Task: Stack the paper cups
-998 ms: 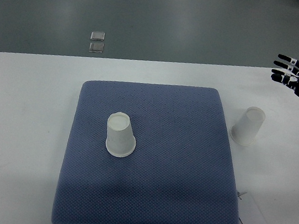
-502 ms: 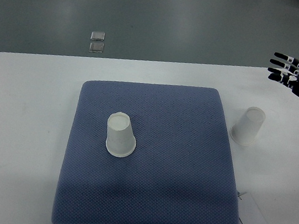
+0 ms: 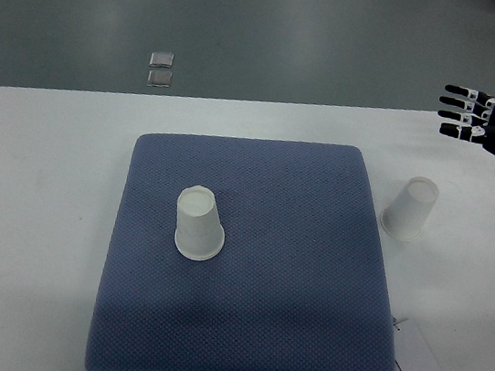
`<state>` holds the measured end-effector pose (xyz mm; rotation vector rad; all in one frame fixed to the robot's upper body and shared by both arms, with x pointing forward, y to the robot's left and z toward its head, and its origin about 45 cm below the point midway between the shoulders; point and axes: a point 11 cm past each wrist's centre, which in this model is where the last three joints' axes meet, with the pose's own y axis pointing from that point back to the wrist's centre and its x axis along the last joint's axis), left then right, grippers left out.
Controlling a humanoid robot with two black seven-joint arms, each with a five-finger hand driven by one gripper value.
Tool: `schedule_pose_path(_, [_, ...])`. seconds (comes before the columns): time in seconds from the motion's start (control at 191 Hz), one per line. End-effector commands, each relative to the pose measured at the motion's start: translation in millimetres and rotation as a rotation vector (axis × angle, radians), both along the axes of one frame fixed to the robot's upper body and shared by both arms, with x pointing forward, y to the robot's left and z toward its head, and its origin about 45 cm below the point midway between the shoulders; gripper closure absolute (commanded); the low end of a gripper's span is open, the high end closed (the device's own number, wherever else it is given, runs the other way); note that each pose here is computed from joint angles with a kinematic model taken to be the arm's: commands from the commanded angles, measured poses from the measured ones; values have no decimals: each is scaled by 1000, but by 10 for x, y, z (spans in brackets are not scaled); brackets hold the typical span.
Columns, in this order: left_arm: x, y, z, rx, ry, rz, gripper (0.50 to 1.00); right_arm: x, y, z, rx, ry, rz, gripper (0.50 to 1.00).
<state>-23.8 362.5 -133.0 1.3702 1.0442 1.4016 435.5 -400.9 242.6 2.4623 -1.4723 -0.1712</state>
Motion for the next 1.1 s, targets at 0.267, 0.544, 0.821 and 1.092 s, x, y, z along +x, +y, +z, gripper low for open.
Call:
schedule_pose_path(0.267, [0, 0, 0, 0, -1, 0, 500, -53, 313, 48, -435, -145, 242, 564])
schedule_pose_path(0.544, [-1, 0, 0, 0, 0, 0, 500, -138, 456, -112, -773, -280, 396, 566])
schedule_pose_path(0.821, [-1, 0, 0, 0, 0, 0, 500, -223, 431, -284, -874, -278, 461, 568])
schedule_pose_path(1.092, [-1, 0, 0, 0, 0, 0, 500, -256, 374, -381, -934, -286, 465, 583])
